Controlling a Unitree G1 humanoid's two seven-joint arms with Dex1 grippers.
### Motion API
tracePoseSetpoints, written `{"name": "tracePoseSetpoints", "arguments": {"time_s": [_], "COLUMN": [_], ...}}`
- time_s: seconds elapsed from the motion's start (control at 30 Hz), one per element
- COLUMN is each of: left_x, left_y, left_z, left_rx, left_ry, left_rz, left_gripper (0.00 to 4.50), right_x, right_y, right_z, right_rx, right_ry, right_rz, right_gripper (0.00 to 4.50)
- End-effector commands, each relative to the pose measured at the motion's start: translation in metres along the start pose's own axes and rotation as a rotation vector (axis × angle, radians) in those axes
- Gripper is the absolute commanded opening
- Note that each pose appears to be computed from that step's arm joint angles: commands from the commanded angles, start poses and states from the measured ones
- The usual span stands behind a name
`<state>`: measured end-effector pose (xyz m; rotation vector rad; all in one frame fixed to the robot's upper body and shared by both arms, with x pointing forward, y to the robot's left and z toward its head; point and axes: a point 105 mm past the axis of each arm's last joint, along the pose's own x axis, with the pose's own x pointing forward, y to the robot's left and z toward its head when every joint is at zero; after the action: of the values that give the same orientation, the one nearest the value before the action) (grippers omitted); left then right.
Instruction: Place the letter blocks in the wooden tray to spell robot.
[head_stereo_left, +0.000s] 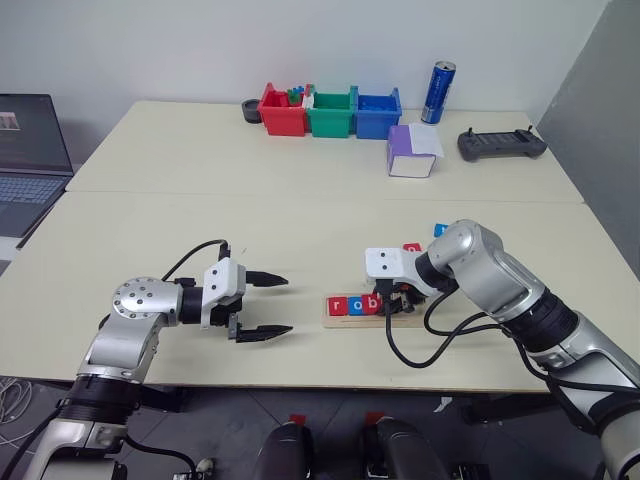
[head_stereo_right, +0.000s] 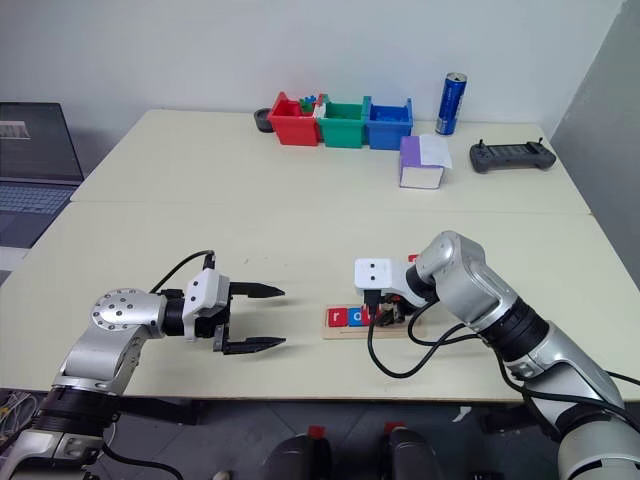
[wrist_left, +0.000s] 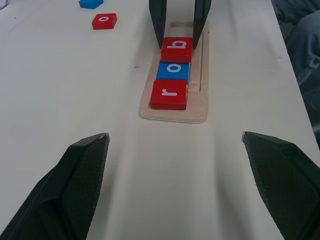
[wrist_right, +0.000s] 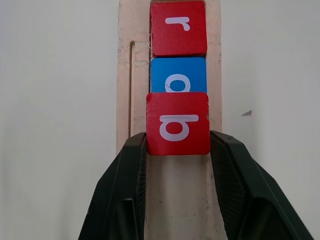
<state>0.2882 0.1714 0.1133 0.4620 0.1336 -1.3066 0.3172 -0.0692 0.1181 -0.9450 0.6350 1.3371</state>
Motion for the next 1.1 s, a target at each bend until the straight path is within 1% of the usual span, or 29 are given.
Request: {"name": "tracePoseSetpoints", "arguments": {"time_s": [0.03, 0.17, 0.33, 0.57, 0.77, 1.1], "left_x": [0.000, 0.000, -0.002, -0.004, -0.003, -0.001], "left_y": [0.000, 0.000, 0.004, 0.004, 0.004, 0.004], "left_z": [0.007, 0.006, 0.006, 0.002, 0.002, 0.000], "left_rx": [0.046, 0.047, 0.052, 0.048, 0.047, 0.047], "left_ry": [-0.005, -0.005, -0.005, 0.002, 0.002, 0.001], "left_rz": [0.002, 0.006, 0.014, 0.016, 0.016, 0.014], "left_gripper": [4.50, 4.50, 4.50, 4.50, 4.50, 4.50], "right_x": [-0.011, -0.014, -0.008, 0.002, 0.004, 0.003], "right_y": [-0.006, -0.006, -0.007, 0.000, 0.002, 0.000], "right_z": [0.000, -0.003, -0.010, -0.003, 0.012, 0.017], "right_rx": [-0.038, -0.031, -0.026, -0.059, -0.079, -0.074], "right_ry": [0.019, 0.020, 0.039, 0.037, 0.011, 0.007], "right_rz": [-0.036, -0.034, -0.026, 0.006, 0.010, -0.004], "right_gripper": [1.45, 1.45, 1.45, 1.45, 1.45, 1.45]}}
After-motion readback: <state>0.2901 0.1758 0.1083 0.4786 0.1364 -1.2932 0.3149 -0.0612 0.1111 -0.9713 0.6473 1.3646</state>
